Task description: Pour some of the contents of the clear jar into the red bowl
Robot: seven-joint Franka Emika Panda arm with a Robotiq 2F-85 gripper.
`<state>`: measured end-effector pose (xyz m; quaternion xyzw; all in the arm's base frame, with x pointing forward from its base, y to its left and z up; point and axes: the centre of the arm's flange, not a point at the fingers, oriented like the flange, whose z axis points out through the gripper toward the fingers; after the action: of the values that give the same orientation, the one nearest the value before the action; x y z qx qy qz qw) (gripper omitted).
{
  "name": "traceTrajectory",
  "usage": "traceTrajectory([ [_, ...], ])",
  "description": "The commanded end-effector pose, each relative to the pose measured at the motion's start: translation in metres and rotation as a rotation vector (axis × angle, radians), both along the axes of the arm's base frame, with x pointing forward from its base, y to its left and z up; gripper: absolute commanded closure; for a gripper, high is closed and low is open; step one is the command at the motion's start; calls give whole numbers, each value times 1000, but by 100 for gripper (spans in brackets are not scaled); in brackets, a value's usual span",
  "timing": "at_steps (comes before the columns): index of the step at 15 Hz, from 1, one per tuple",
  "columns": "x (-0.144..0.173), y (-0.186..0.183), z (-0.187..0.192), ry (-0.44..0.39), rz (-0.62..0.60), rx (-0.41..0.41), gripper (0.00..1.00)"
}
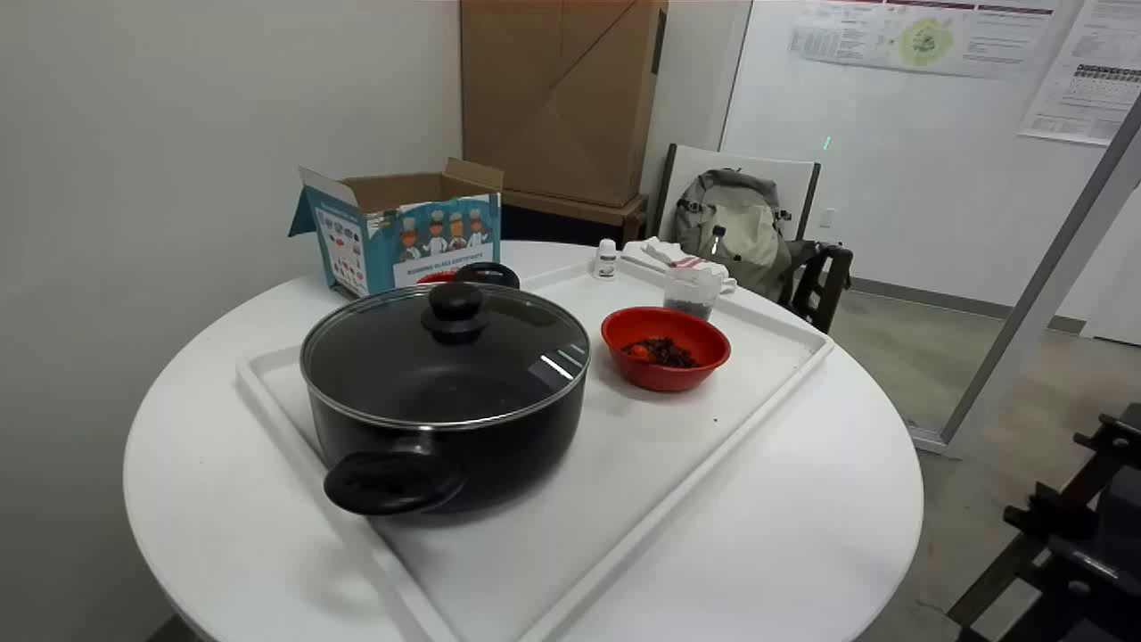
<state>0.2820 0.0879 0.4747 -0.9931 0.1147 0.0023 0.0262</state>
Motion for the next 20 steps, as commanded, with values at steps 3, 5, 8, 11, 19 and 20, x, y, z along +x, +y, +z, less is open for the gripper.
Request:
traceTrajectory([
  [3,6,-10,8,4,54,-24,0],
  [5,15,-25,20,9,95,-76,0],
  [8,32,-50,36,19,165,-130,0],
  [11,50,-73,42,61,279,-139,0],
  [19,47,-77,31,35,268,-110,0],
  [20,46,-77,31,34,269,-111,0],
])
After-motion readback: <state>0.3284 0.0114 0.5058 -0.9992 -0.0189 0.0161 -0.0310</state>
